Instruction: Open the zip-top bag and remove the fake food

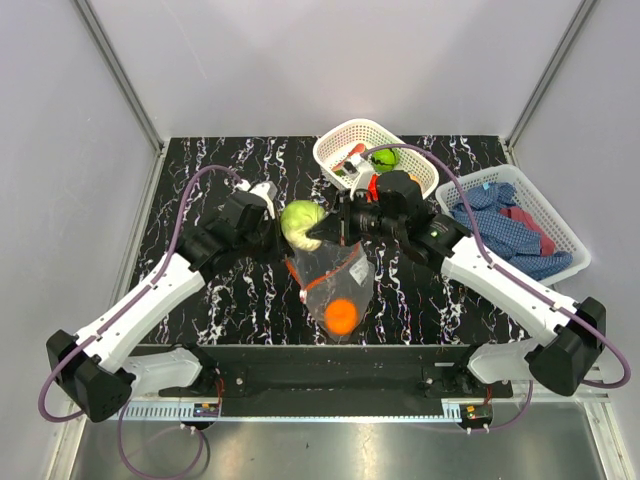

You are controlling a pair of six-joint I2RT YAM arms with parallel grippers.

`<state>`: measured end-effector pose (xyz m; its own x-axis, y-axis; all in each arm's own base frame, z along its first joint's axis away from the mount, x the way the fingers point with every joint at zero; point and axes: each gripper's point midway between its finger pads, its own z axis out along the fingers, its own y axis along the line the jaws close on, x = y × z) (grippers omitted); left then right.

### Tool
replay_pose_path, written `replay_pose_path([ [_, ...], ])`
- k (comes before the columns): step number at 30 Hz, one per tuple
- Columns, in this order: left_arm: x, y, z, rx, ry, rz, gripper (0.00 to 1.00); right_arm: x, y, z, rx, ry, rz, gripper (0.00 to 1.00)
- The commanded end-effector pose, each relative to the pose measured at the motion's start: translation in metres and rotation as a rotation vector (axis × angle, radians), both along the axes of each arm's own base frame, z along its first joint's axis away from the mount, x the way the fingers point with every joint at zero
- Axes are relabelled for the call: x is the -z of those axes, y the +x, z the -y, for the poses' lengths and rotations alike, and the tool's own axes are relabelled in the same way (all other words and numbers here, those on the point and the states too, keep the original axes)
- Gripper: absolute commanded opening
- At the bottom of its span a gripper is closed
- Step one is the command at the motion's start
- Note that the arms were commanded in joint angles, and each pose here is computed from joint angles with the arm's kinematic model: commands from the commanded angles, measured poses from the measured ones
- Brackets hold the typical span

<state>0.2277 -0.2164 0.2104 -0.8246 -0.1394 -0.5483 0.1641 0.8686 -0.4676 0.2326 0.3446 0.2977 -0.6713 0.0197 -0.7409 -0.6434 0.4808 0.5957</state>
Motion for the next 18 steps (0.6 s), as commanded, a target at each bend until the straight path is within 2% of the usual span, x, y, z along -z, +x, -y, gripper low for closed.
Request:
replay_pose_path([
  [1, -0.016, -0.013, 0.019, 0.095, -0.108, 0.006, 0.00, -0.063, 0.045, -0.002, 0.171, 0.140, 0.233, 0.00],
  [4, -0.021, -0.011, 0.014, 0.077, -0.100, 0.038, 0.00, -0.050, 0.066, 0.008, 0.280, 0.057, 0.222, 0.00],
  [5, -0.021, -0.010, 0.012, 0.069, -0.093, 0.044, 0.00, -0.059, 0.074, 0.014, 0.316, 0.051, 0.231, 0.00],
  [7, -0.023, -0.008, 0.005, 0.043, -0.062, 0.054, 0.00, -0.044, 0.094, 0.025, 0.382, -0.017, 0.182, 0.00],
  [11, -0.024, -0.005, -0.006, 0.015, -0.008, 0.065, 0.00, -0.043, 0.144, 0.063, 0.482, -0.040, 0.111, 0.00],
  [15, -0.034, -0.002, -0.012, 0.008, 0.018, 0.097, 0.00, -0.013, 0.195, 0.103, 0.564, -0.159, 0.099, 0.00],
  [18, -0.044, 0.004, -0.020, -0.011, 0.055, 0.143, 0.00, 0.011, 0.221, 0.115, 0.584, -0.217, 0.076, 0.00],
])
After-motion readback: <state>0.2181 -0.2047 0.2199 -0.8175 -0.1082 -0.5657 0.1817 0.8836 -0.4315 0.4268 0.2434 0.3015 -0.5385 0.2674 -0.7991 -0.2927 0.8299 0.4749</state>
